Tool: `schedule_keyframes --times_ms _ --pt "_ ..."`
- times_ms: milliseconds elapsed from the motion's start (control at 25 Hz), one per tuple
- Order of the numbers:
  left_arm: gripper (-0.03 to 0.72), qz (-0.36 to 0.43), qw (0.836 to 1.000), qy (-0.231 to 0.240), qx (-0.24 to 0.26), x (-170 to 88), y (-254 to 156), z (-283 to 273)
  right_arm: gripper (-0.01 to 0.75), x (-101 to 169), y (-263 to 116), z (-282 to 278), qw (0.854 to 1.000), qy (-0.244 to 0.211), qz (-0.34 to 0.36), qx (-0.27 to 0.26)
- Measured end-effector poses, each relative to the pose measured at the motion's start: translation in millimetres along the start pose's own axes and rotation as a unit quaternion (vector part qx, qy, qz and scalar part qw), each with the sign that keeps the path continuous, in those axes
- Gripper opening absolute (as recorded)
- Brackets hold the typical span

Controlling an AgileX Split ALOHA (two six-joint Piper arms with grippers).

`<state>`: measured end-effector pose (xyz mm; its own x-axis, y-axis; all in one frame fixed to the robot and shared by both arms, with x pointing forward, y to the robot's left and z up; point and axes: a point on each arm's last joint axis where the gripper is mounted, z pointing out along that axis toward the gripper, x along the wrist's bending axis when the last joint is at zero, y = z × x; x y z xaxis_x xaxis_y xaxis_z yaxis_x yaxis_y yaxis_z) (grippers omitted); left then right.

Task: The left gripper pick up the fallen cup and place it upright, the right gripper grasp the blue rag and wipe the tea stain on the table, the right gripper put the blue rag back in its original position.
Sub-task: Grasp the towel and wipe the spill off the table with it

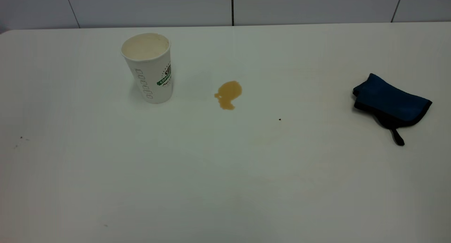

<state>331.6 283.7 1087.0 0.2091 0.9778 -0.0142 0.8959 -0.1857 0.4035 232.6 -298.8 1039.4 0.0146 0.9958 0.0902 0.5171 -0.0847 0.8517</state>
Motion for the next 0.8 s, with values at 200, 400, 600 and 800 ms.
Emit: schedule_keyframes --times_ms 200,400,600,800 --pt "0.472 -0.024 0.999 0.046 0.007 7 -51 29 0.491 0 0 0 1.0 0.0 0.0 0.0" --pt "0.472 -0.034 0.997 0.051 -0.044 7 -73 31 0.491 0 0 0 1.0 0.0 0.0 0.0" --pt "0.472 -0.036 0.991 0.054 -0.118 6 -90 19 0.491 0 0 0 1.0 0.0 0.0 0.0" --pt "0.472 -0.074 0.977 0.079 -0.186 5 -108 9 0.492 0 0 0 1.0 0.0 0.0 0.0"
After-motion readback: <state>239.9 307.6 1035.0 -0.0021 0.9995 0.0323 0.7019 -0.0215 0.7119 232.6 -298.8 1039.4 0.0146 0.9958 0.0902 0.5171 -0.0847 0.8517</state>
